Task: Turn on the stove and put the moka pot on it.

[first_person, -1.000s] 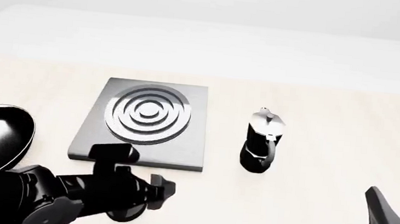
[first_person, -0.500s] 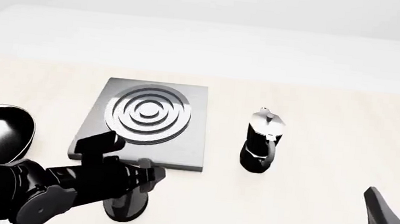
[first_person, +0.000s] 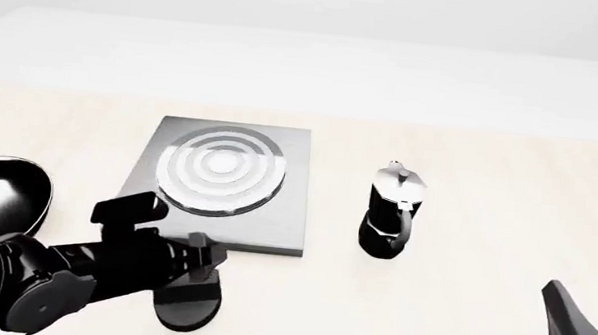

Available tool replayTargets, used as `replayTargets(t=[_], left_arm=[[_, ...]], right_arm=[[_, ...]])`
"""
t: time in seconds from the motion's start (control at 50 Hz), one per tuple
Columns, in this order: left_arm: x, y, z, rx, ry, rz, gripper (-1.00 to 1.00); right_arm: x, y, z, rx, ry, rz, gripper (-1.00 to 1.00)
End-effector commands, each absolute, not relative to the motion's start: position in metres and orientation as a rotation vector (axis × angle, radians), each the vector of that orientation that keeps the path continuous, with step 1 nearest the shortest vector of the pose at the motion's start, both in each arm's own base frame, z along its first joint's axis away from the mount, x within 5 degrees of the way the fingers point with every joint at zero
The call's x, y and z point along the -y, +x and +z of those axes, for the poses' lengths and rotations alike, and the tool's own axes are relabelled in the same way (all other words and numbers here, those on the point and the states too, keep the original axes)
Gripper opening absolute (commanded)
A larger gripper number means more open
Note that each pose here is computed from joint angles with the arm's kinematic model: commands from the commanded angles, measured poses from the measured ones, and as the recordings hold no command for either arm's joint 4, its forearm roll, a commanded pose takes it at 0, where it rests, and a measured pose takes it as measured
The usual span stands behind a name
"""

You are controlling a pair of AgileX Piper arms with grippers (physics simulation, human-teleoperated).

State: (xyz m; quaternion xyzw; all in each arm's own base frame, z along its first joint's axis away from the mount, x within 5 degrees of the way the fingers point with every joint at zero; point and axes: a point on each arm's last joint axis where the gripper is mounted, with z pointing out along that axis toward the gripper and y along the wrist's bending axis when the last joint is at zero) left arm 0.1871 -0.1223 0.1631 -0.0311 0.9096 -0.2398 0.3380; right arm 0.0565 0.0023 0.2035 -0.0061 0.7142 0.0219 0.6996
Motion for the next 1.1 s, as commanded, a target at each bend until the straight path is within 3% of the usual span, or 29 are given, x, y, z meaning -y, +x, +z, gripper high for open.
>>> replayTargets(t=[0.02,0.16,0.26,0.44,0.64,0.82,1.1], left_arm=[[0.109,0.186,0.166,-2.375,-0.096,-0.569,1.00],[0.092,0.192,0.209,-2.260,-0.067,-0.522,1.00],[0.068,0.188,0.258,-2.098,0.006,-0.421,1.00],[0.029,0.141,0.316,-1.774,0.107,-0.203,1.00],[0.011,0.089,0.316,-1.532,0.168,-0.021,1.00],[0.007,0.052,0.287,-1.393,0.219,0.044,1.00],[0.004,0.054,0.225,-1.426,0.146,0.062,1.00]], right_arm=[[-0.003,0.056,0.203,-1.593,-0.018,0.054,1.00],[-0.003,0.056,0.204,-1.589,-0.021,0.058,1.00],[-0.003,0.056,0.204,-1.588,-0.025,0.061,1.00],[-0.004,0.056,0.203,-1.591,-0.045,0.062,1.00],[-0.005,0.057,0.205,-1.574,-0.078,0.069,1.00],[-0.006,0.056,0.209,-1.544,-0.088,0.075,1.00],[-0.007,0.055,0.221,-1.514,-0.127,0.072,1.00]])
